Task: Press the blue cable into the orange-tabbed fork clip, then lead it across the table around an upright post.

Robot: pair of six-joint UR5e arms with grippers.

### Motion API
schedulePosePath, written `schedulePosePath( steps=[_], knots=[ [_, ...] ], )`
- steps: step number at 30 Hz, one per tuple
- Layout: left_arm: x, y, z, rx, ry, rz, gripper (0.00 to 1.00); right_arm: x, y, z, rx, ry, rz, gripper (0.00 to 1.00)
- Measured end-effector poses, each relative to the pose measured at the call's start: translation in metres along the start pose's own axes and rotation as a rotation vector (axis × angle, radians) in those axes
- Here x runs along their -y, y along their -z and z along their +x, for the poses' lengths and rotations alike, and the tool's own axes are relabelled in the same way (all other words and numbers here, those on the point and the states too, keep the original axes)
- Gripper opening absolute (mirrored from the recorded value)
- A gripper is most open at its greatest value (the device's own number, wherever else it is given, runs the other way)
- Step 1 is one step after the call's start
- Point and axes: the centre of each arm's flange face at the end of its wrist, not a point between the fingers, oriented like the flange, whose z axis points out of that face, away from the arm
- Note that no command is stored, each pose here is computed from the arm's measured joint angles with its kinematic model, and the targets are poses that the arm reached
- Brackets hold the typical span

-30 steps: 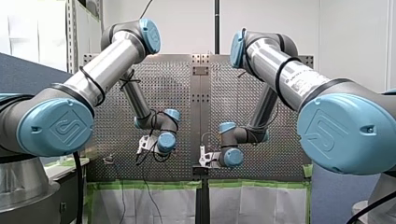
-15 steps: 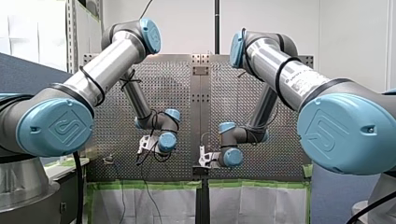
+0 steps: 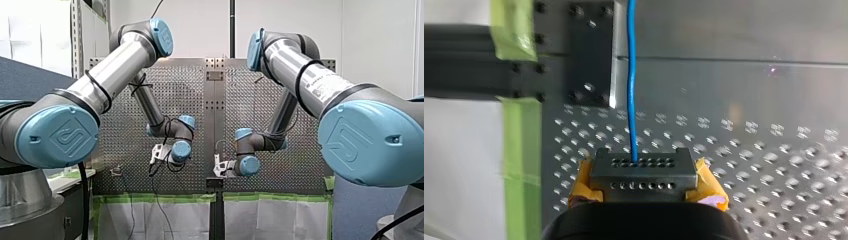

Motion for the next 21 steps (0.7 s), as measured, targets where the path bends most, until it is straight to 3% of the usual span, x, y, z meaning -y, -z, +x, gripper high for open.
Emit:
schedulePosePath(
  steps=[10, 21],
  knots=[
    [0.010, 0.023, -0.050, 0.072, 0.098, 0.045, 0.00, -0.004, 0.008, 0.052, -0.024, -0.019, -0.011, 0.00],
    [0.013, 0.056, -0.110, 0.162, 0.181, 0.083, 0.00, -0.004, 0.018, 0.124, -0.122, -0.039, -0.007, 0.00]
  ],
)
